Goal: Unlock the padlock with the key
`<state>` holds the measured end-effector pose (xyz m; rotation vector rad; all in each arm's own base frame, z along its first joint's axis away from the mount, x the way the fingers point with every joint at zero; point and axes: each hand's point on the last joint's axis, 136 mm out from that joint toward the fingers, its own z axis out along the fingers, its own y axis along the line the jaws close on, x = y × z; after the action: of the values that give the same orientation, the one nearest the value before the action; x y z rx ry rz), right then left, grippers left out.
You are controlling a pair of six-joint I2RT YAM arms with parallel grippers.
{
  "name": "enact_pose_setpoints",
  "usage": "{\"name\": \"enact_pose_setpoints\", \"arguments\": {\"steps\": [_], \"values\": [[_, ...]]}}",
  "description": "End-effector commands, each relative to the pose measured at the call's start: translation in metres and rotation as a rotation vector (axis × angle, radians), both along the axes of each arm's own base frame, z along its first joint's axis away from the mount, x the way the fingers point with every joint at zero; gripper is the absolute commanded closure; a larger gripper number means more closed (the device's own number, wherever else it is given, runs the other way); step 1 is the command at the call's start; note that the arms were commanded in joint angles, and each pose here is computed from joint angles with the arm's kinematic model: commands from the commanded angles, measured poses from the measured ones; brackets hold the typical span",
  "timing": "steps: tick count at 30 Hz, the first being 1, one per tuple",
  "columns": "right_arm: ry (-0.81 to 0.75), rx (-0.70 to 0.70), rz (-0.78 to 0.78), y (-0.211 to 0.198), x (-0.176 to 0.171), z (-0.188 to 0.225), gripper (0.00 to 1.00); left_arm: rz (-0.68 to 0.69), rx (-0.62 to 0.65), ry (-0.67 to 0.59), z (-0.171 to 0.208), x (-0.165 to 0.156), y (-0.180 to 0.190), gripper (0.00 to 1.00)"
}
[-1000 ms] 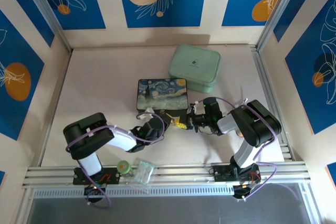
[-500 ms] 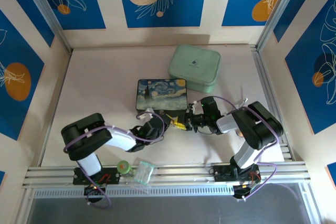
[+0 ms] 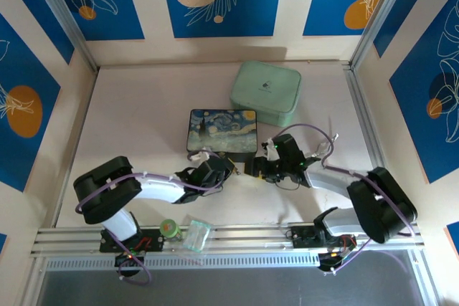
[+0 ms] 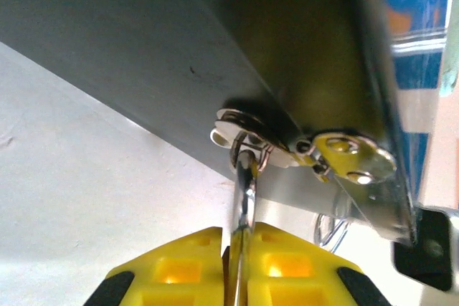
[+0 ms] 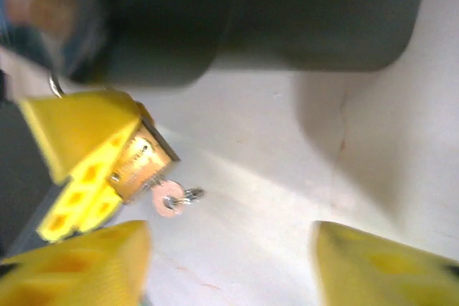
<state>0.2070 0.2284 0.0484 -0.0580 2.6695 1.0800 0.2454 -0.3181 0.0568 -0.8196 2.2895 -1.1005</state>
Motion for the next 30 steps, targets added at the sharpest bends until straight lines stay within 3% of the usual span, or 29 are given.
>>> {"name": "enact_pose_setpoints", "arguments": {"steps": [1, 2, 5, 8, 11, 19, 23, 30], "values": [[-0.275, -0.236, 0.088, -0.012, 0.004, 0.004, 0.01, -0.083, 0.08, 0.044, -0.004, -0.003, 0.006, 1.0], [-0.356, -0.248, 0.153, -0.005, 0.001, 0.01, 0.04, -0.091, 0.094, 0.051, -0.005, -0.002, 0.009, 1.0], [-0.517, -0.255, 0.29, 0.012, -0.004, 0.018, 0.3, -0.114, 0.11, 0.055, -0.005, -0.003, 0.013, 1.0], [-0.557, -0.266, 0.331, 0.019, -0.001, 0.016, 0.38, -0.139, 0.134, 0.054, -0.003, -0.005, 0.013, 1.0], [-0.581, -0.277, 0.4, 0.031, -0.001, 0.013, 0.55, -0.142, 0.117, 0.048, 0.0, -0.005, 0.013, 1.0], [-0.676, -0.317, 0.496, 0.063, -0.001, 0.007, 0.61, -0.158, 0.083, 0.049, 0.0, -0.006, 0.007, 1.0], [-0.699, -0.4, 0.493, 0.067, 0.009, 0.002, 0.69, -0.169, 0.071, 0.054, 0.0, -0.007, 0.004, 1.0], [-0.698, -0.389, 0.508, 0.068, 0.009, -0.001, 0.8, -0.168, 0.066, 0.055, 0.0, -0.009, 0.005, 1.0]]}}
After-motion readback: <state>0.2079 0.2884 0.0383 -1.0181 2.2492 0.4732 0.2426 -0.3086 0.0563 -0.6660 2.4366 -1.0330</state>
